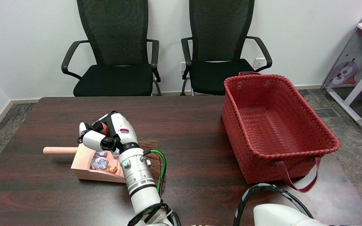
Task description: Sweep the paper ball into the dustpan.
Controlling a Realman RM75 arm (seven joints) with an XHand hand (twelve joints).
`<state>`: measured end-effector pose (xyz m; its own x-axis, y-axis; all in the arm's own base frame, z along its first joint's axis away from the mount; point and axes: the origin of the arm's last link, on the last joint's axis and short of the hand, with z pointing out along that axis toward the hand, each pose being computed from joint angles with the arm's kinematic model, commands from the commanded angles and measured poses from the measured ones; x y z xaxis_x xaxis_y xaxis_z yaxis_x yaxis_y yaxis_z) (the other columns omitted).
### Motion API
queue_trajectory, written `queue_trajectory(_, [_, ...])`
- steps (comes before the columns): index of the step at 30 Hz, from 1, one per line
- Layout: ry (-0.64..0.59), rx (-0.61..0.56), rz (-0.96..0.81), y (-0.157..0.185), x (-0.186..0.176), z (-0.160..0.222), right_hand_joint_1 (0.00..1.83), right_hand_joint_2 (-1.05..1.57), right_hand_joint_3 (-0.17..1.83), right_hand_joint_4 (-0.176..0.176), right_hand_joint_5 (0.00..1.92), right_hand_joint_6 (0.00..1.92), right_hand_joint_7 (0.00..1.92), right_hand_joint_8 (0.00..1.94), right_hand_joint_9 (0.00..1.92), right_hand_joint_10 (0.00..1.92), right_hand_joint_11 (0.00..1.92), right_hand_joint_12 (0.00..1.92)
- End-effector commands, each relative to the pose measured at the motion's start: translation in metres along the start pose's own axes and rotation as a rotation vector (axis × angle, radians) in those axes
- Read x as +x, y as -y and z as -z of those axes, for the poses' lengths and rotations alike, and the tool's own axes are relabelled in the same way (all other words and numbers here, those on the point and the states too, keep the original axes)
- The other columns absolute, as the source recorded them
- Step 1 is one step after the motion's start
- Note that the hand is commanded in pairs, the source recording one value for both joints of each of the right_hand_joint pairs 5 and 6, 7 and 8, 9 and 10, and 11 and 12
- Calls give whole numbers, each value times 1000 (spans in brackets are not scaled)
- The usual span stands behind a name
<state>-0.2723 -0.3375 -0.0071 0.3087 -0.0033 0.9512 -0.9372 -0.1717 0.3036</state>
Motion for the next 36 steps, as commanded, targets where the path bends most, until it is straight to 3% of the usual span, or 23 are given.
queue_trajectory(1, [60, 30, -408, 7, 2, -27, 933, 1430, 1833, 28, 1920, 1920, 1920, 1920, 1920, 1920, 1920, 1920])
queue_trajectory(6, [74, 40, -527, 9, 4, -33, 941, 1247, 1833, 42, 1920, 1920, 1920, 1920, 1920, 1920, 1920, 1920])
queue_trajectory(16, [92, 113, -767, 20, 8, -37, 941, 1112, 1833, 26, 1920, 1920, 1920, 1920, 1920, 1920, 1920, 1920])
queue_trajectory(23, [45, 253, -823, 26, 28, -36, 937, 1116, 1833, 21, 1920, 1920, 1920, 1920, 1920, 1920, 1920, 1920])
queue_trajectory(25, [42, 282, -835, 28, 33, -32, 916, 1137, 1833, 2, 1920, 1920, 1920, 1920, 1920, 1920, 1920, 1920])
queue_trajectory(34, [-48, 364, -804, 27, 68, -15, 913, 1238, 1833, 2, 1920, 1920, 1920, 1920, 1920, 1920, 1920, 1920])
queue_trajectory(36, [-66, 384, -804, 29, 77, -11, 888, 1261, 1833, 19, 1920, 1920, 1920, 1920, 1920, 1920, 1920, 1920])
